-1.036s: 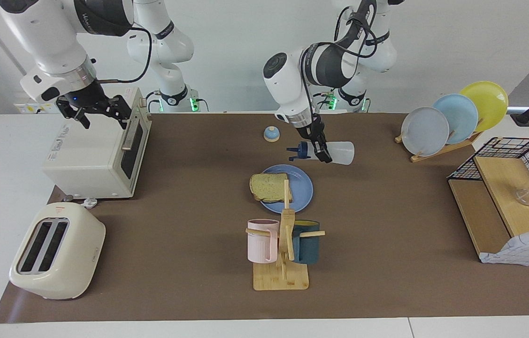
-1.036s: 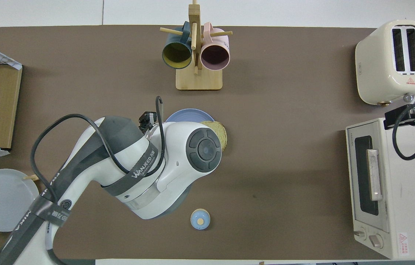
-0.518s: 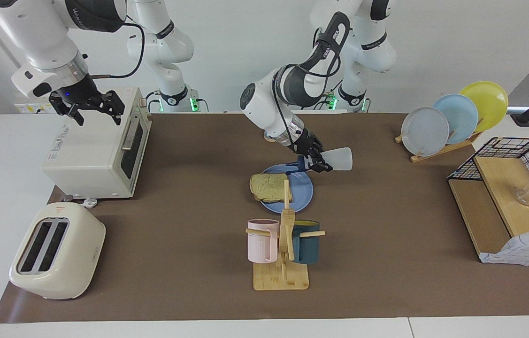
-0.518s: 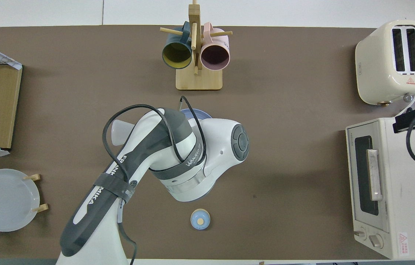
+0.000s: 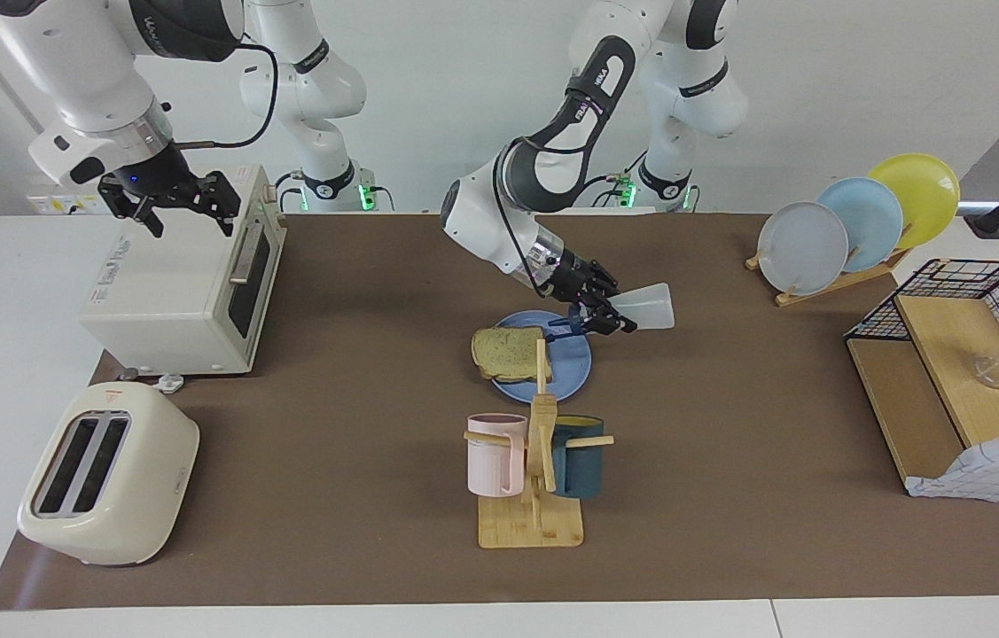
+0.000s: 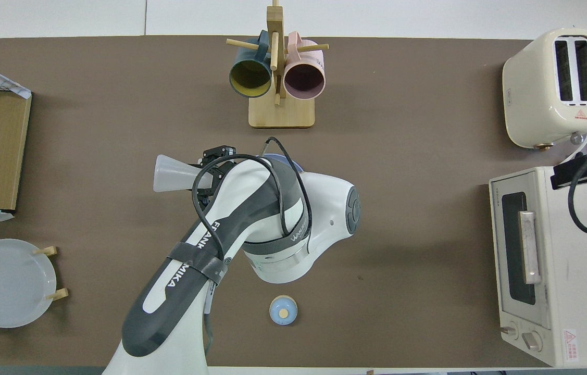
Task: Put bread on plate and add seasoning
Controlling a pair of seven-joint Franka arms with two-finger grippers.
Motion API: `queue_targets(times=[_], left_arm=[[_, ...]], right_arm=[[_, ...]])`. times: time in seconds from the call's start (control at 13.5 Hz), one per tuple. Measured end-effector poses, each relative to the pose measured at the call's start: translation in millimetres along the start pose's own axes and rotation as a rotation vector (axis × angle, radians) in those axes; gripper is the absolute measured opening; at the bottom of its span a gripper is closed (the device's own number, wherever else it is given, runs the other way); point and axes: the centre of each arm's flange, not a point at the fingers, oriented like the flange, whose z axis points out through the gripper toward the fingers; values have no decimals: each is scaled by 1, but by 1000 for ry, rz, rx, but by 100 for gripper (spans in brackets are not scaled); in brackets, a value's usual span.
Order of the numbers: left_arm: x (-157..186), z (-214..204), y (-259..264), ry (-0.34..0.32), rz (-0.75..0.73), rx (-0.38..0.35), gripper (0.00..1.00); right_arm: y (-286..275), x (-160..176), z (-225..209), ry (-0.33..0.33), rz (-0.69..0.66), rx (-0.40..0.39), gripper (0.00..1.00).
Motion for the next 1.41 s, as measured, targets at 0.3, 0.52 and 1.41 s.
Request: queue_targets(times=[0.3,0.52,1.41], left_arm=[[19,8,1,-72,35,42,41],[42,13,6,-161,69,82,41],[70,18,-1,-445,92,217,41]], right_arm=[[0,0,1,-3,0,1,100],[1,0,2,-4,1,2,100],[1,0,2,-4,1,2,100]])
